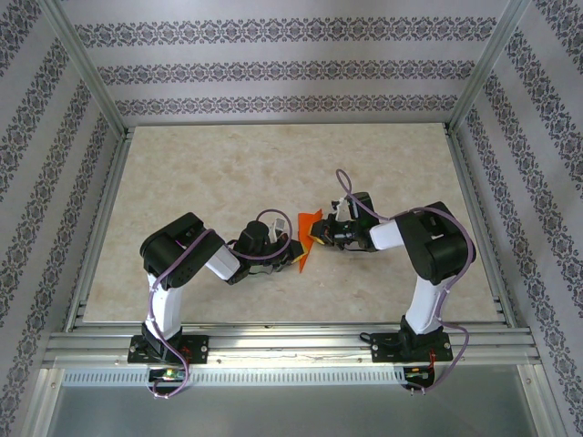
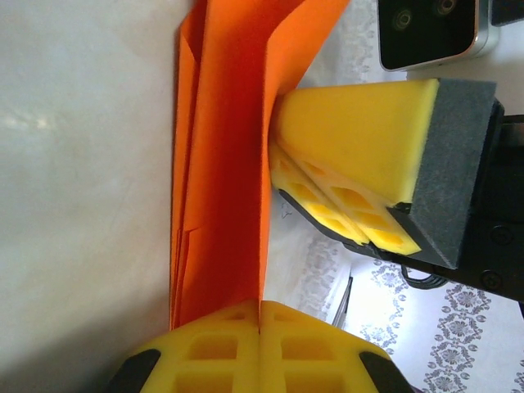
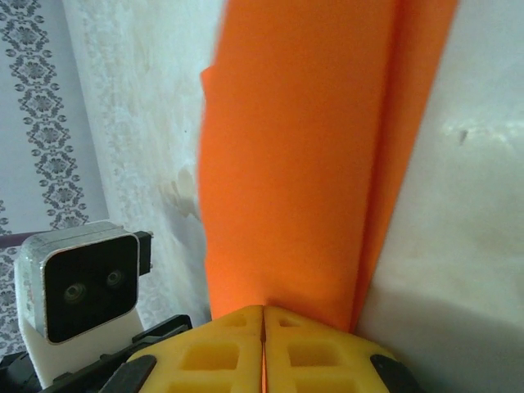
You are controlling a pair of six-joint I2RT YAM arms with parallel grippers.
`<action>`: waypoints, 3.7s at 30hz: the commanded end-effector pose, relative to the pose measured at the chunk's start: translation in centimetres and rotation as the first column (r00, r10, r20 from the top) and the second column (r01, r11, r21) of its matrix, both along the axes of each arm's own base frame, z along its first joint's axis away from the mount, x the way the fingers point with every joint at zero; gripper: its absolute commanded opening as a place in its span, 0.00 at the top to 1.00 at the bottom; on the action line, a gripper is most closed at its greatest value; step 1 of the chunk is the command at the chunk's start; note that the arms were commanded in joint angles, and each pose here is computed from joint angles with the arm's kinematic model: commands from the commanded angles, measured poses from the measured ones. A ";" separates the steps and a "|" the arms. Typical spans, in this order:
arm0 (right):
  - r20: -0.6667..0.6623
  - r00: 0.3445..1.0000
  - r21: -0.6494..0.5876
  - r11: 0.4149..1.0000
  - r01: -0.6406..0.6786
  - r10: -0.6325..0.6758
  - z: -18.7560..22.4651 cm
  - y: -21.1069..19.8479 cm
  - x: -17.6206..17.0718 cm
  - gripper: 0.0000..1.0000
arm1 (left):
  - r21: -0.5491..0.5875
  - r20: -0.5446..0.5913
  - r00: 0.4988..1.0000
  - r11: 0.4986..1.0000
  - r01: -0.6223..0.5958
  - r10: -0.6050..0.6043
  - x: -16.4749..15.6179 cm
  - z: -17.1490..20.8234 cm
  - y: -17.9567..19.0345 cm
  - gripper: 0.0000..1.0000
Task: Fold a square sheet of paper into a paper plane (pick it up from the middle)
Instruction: Fold the wing for the fifth time at the center of the table.
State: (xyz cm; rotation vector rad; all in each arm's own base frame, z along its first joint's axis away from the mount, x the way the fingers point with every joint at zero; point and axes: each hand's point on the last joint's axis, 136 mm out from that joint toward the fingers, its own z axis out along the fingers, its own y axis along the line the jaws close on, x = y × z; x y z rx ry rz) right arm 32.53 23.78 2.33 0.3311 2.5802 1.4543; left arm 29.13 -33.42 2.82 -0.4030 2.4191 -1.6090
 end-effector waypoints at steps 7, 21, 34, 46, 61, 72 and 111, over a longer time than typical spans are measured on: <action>-0.081 0.996 -0.171 0.985 -0.037 0.023 -3.2 -0.6 -1.1 0.91 | 0.141 -0.131 0.991 0.990 -0.018 0.036 -1.4 -4.8 2.5 1.00; -0.089 0.996 -0.262 0.964 -0.054 0.031 -2.8 -0.6 -1.2 0.92 | 0.177 -0.136 0.991 0.984 0.028 -0.004 -2.6 -4.1 3.0 0.84; -0.093 0.995 -0.258 0.964 -0.060 0.036 -2.5 -0.3 -1.4 0.92 | 0.212 -0.201 0.970 0.961 0.179 -0.136 -4.8 -3.9 2.0 0.79; -0.099 0.995 -0.267 0.962 -0.060 0.035 -2.7 -0.3 -1.5 0.92 | 0.254 -0.223 0.960 0.940 0.227 -0.171 -5.6 -3.7 2.3 0.95; -0.105 0.994 -0.271 0.961 -0.063 0.035 -2.9 -0.4 -1.7 0.92 | 0.321 -0.234 0.942 0.896 0.308 -0.240 -6.7 -3.1 2.7 0.84; -0.110 0.993 -0.275 0.959 -0.065 0.036 -3.0 -0.4 -1.8 0.92 | 0.311 -0.259 0.924 0.881 0.356 -0.282 -7.2 -3.5 2.3 0.90; -0.121 0.992 -0.279 0.958 -0.067 0.034 -3.4 -0.4 -2.0 0.93 | 0.278 -0.057 0.934 0.893 0.354 -0.353 -2.6 2.2 -2.8 0.94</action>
